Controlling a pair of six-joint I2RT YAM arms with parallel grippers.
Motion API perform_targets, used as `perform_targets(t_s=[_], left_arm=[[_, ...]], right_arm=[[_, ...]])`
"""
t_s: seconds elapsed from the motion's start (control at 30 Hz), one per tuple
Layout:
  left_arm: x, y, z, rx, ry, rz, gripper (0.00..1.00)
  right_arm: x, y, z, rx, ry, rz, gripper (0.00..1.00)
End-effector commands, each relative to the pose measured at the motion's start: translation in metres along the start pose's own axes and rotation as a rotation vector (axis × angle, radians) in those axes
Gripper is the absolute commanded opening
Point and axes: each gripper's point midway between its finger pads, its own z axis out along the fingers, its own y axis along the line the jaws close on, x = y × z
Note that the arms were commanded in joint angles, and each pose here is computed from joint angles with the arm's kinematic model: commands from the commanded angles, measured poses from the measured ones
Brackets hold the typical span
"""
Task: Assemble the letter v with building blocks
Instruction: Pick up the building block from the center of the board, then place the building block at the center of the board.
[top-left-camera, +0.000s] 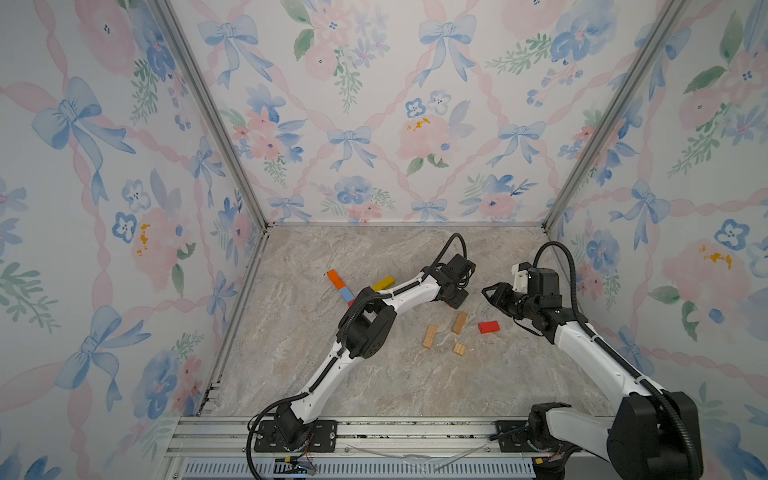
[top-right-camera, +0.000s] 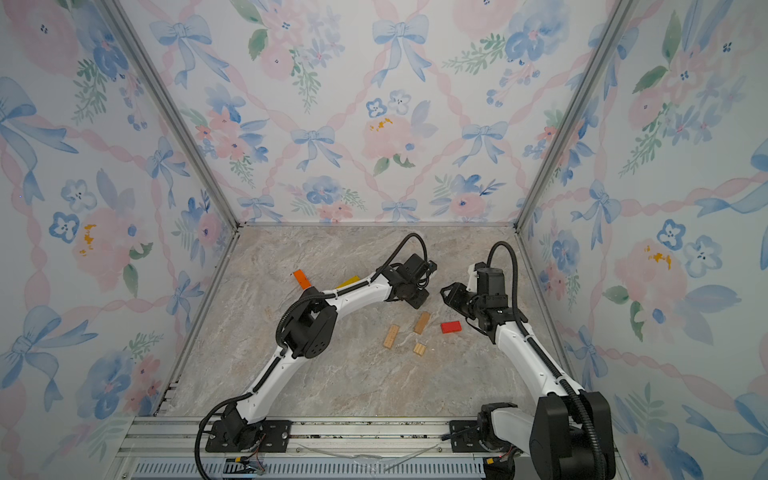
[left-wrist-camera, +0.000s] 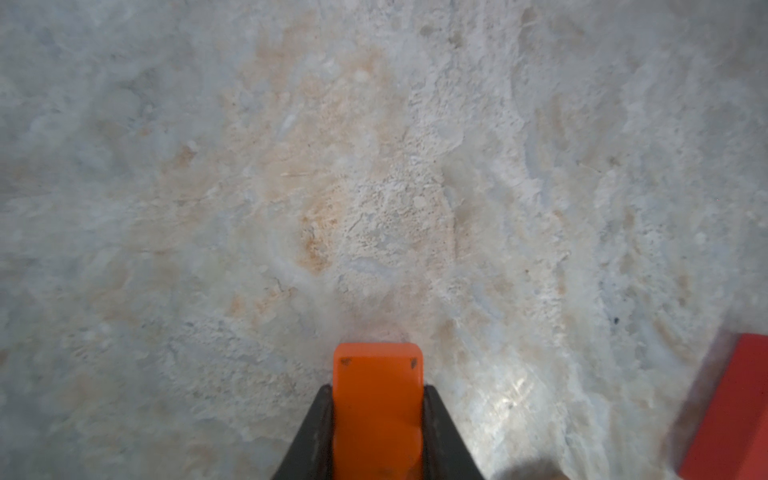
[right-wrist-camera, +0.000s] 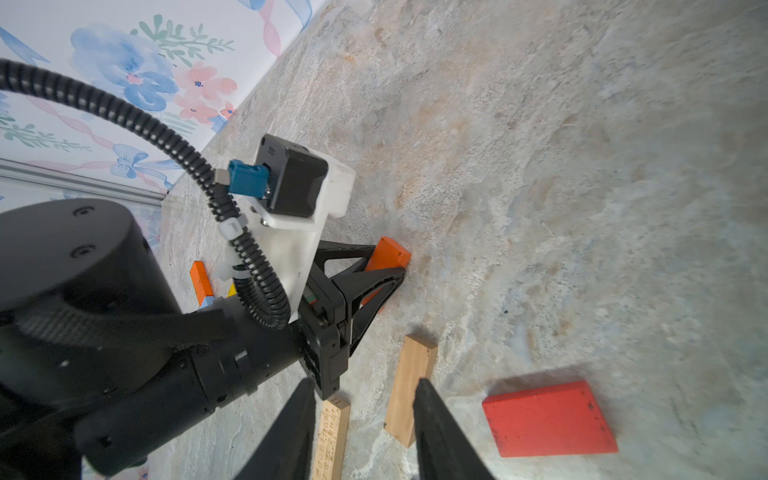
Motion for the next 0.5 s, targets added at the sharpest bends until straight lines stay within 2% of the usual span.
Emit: perform_targets(t_s=[0.0,0.17,0.47], left_arm=[[-0.02,0.021,-0.015,-0.019,-0.041,-0.175,0.0],[-0.043,0.05,-0.041,-0.018,-0.103,-0.386,0.0],[-0.041,0.108,-0.052,-0.124,-0.146,-0.691,0.0]], right_arm=[[-0.002,0.001,0.003,-0.017,0.008,0.004,0.41],[-0.003,0.005,0.005,-0.033,0.017,-0.001,0.41],[0.001,0.004,0.007,-0.037,0.03,0.0,0.41]])
